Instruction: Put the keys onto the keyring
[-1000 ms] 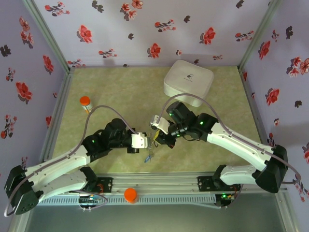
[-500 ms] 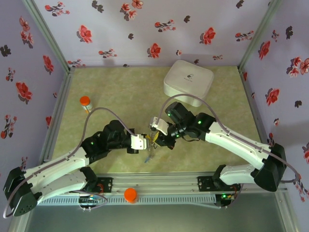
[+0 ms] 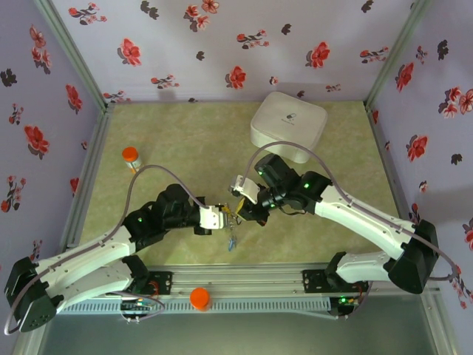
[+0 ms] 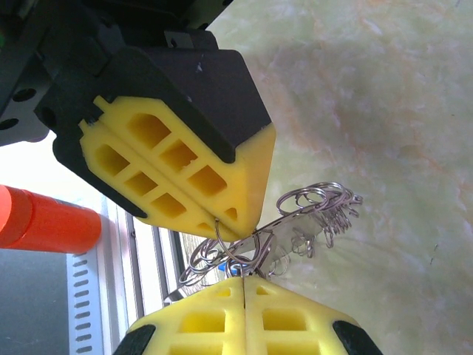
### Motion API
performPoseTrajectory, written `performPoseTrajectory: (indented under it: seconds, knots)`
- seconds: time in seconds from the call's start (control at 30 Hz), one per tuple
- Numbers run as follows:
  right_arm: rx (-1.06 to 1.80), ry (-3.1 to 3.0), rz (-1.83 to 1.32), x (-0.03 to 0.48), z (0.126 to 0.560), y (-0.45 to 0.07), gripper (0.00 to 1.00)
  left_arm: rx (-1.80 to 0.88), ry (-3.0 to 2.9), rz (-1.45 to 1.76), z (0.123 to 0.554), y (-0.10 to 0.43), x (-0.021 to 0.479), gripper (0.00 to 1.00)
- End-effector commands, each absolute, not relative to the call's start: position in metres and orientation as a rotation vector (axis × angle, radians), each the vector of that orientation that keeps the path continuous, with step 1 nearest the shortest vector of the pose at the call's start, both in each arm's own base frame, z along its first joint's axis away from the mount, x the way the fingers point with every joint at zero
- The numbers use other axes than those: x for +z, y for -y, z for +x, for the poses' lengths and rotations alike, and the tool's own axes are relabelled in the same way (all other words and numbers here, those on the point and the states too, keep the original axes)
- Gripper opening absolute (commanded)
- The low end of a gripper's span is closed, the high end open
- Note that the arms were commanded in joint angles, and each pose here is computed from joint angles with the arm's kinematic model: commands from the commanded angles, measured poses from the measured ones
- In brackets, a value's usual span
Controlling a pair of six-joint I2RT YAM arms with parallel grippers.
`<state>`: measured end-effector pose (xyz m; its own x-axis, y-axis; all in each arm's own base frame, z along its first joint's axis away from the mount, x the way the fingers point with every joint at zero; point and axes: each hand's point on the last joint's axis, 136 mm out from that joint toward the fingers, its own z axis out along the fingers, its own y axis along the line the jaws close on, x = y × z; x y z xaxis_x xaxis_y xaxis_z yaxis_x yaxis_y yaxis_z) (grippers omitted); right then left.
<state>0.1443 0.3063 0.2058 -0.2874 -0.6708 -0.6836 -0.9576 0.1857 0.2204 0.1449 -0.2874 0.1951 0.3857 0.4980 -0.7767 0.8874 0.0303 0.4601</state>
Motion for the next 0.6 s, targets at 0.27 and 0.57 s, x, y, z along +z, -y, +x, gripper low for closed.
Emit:
performPoseTrajectory:
  seconds: [0.27, 0.57]
  knots:
    - [0.973, -2.077, -1.468, 0.205, 0.155, -0.311, 0.0, -0.48, -1.137, 1.589, 0.139, 0.292, 0.212, 0.0]
    - [1.028, -2.115, -1.458, 0.201, 0.155, -0.313, 0.0, -0.516, -1.103, 1.52, 0.138, 0.296, 0.223, 0.0]
